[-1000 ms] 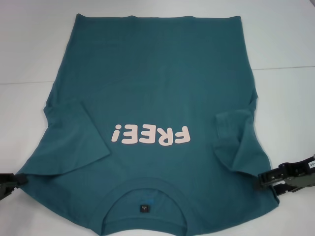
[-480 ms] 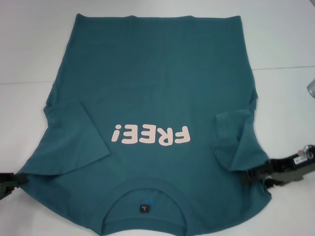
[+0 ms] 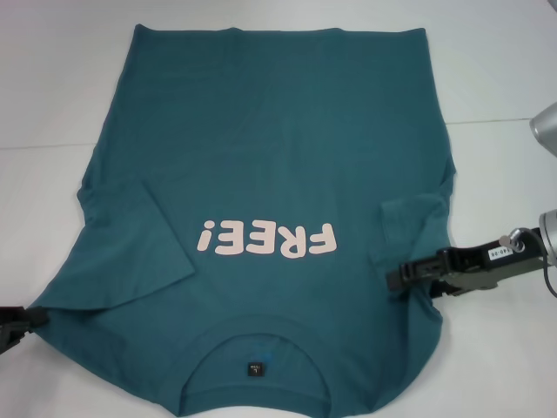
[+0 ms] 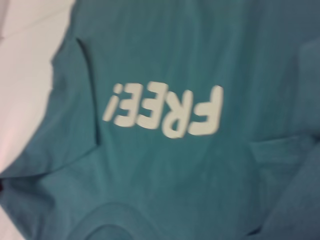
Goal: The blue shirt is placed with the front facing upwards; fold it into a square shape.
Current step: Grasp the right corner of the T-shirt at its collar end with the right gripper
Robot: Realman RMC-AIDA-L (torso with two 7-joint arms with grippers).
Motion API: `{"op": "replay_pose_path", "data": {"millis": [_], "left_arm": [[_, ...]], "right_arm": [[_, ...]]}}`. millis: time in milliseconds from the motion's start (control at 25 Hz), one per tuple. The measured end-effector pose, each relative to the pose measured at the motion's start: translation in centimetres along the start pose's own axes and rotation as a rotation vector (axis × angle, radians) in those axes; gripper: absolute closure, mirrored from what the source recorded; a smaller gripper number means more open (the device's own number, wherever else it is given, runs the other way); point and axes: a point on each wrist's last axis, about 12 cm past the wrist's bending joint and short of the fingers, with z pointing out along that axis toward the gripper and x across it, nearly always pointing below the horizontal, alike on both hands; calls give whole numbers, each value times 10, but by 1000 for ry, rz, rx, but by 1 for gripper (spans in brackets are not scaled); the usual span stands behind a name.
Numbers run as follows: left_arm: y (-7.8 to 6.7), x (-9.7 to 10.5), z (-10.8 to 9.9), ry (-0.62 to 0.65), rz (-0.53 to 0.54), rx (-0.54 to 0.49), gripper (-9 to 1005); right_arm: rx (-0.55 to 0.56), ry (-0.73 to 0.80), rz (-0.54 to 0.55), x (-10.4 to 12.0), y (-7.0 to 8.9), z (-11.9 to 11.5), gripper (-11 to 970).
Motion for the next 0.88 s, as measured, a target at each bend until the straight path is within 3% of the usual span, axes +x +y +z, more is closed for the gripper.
{"op": "replay_pose_path", "data": {"millis": [160,400,880], "left_arm": [[0,0,0,0,1,0,970],[1,0,-1,-4,-2,-1,970],[0,-1,-1,-9,-4,3,971]], "right_arm": [[-26,-14,-9,-2,3,-1,48],[63,27,9,0,-7,-7,47],[133,64,-10,-6,-6,-5,47]]}}
